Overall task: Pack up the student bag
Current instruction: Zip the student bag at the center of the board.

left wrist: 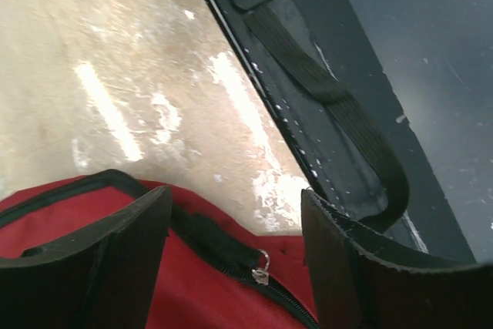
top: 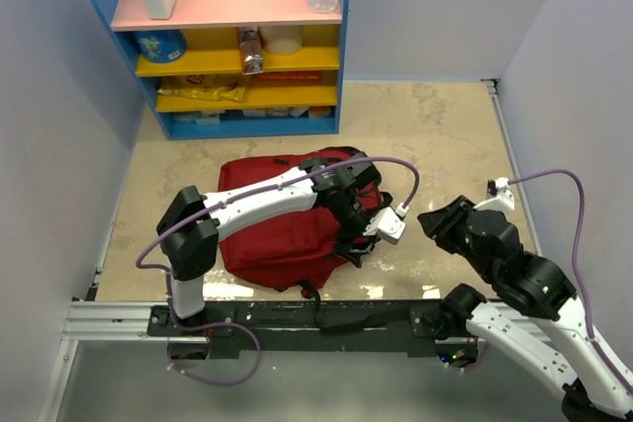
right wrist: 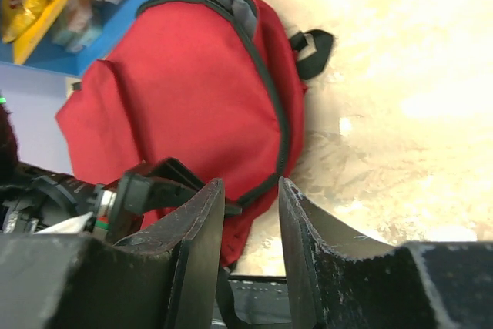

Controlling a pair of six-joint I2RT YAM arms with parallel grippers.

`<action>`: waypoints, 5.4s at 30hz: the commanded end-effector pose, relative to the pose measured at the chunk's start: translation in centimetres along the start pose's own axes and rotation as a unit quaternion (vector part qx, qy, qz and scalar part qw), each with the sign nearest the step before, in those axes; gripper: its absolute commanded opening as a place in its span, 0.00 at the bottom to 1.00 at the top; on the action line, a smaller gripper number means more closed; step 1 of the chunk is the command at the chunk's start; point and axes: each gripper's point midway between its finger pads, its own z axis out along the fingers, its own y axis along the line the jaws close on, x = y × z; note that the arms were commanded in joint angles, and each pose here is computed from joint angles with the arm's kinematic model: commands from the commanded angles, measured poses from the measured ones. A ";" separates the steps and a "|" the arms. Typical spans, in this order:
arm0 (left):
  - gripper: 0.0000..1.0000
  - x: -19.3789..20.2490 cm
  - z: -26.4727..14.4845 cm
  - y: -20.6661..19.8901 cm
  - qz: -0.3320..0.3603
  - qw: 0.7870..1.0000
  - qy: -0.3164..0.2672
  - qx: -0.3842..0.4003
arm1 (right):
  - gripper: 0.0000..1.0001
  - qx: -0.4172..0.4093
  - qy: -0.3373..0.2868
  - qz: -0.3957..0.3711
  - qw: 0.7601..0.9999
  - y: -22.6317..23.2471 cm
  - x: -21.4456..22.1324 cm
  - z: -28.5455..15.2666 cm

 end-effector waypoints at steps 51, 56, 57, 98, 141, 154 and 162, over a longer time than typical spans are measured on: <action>0.00 -8.8 -8.2 13.1 -0.071 0.948 -0.157 -0.269 | 0.58 -0.187 0.018 -0.041 0.981 7.0 6.0 8.7; 0.00 -8.9 -9.4 15.2 -0.081 0.935 -0.170 -0.299 | 0.62 -0.198 -0.002 -0.057 0.979 8.0 7.1 8.9; 0.00 -9.2 -9.6 15.5 -0.082 0.933 -0.174 -0.304 | 0.67 -0.198 -0.003 -0.058 0.978 8.2 7.2 9.0; 0.00 -8.7 -12.1 22.8 -0.073 0.893 -0.199 -0.396 | 0.00 -0.178 0.138 -0.174 0.959 3.2 17.1 7.1; 0.00 -9.4 -15.2 7.0 -0.091 0.938 -0.246 -0.229 | 0.61 -0.058 -0.104 -0.097 0.988 3.2 3.9 6.5; 0.00 -6.8 -11.5 -1.0 -0.080 0.963 -0.233 -0.111 | 0.82 -0.100 0.069 -0.070 0.990 7.6 3.9 9.7; 0.00 -5.4 -9.2 -2.3 -0.080 0.969 -0.215 -0.091 | 0.59 -0.056 0.162 -0.128 0.977 4.2 8.2 10.9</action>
